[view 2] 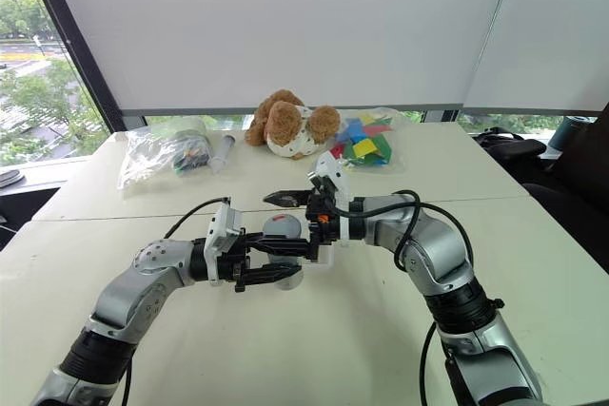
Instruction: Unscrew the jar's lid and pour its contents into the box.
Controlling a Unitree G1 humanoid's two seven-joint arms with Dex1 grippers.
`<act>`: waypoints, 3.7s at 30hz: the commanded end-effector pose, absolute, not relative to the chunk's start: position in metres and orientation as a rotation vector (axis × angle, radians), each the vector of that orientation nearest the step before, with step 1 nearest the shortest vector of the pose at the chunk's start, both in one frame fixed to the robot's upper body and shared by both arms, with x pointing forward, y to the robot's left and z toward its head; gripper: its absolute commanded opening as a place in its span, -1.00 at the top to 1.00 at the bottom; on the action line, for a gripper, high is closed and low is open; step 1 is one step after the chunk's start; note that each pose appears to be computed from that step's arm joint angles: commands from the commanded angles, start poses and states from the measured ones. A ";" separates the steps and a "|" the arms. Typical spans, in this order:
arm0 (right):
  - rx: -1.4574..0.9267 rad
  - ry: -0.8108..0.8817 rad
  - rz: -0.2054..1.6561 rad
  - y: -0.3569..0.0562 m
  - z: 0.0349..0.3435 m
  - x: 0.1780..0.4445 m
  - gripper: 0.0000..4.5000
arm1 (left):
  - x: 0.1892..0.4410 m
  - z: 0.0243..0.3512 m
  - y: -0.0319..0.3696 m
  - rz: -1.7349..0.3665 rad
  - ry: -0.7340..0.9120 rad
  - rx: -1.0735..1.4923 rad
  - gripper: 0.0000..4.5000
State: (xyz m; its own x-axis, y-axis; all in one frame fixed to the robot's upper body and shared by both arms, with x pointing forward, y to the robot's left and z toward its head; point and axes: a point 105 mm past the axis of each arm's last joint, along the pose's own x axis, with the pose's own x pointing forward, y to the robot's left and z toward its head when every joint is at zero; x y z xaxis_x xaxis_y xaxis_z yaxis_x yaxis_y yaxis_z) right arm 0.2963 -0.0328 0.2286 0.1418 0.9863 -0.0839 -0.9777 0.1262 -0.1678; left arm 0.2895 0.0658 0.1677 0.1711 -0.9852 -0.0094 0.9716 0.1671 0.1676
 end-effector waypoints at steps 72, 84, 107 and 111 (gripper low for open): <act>-0.162 -0.079 0.676 -0.274 0.140 0.315 -0.03 | 0.303 0.193 0.100 -1.342 -0.147 0.133 0.00; 0.016 0.044 0.541 -0.304 0.088 0.324 -0.90 | 0.326 0.209 0.105 -1.299 -0.162 0.113 0.00; -0.209 -0.149 0.863 -0.204 0.185 0.261 -0.99 | 0.402 0.223 0.068 -0.792 -0.599 1.061 0.00; -0.195 -0.141 0.847 -0.203 0.181 0.258 -0.99 | 0.409 0.212 0.062 -0.656 -0.753 1.424 0.00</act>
